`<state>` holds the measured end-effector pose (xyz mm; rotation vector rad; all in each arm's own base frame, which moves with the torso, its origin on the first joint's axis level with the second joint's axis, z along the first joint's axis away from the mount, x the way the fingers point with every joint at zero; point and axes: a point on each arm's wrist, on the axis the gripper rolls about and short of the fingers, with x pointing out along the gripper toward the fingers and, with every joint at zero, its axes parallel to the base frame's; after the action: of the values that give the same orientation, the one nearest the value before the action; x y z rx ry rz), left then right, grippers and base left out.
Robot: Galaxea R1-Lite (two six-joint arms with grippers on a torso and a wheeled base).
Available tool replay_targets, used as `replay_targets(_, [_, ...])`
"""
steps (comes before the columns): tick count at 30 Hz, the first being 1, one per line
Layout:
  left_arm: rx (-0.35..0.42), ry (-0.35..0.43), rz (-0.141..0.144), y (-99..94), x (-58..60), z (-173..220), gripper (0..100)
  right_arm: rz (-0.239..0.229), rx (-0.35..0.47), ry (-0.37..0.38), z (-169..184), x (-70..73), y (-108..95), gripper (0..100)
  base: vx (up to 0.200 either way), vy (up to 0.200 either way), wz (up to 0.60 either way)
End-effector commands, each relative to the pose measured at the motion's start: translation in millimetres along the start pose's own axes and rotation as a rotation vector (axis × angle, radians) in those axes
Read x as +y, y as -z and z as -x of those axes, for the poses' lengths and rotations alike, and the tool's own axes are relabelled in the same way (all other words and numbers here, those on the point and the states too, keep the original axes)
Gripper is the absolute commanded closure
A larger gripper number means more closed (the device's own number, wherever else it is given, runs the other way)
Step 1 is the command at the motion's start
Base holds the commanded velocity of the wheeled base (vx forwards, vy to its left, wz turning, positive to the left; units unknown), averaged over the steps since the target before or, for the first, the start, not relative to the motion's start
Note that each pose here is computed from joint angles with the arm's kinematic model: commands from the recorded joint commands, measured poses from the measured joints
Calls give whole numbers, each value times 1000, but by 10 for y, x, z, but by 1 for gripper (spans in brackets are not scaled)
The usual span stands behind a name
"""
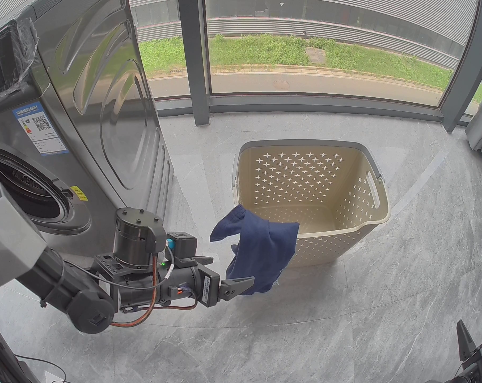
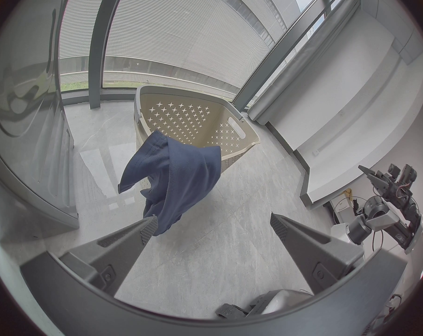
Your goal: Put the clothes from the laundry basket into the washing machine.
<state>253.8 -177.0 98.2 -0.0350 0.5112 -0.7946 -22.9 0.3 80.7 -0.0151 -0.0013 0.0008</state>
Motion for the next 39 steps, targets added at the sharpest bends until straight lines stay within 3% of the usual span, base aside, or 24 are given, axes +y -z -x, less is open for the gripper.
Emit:
replay_targets(1, [26,-4,11,79,82,-257,0,0,1,-1,0,1,53,0,0,0,0])
replay_targets(23, [-26,-60,15,58,427,-964,0,0,1,-1,0,1,53,0,0,0,0])
replay_targets(39, [-30,-41,4,141,473,-1349,0,0,1,-1,0,1,53,0,0,0,0])
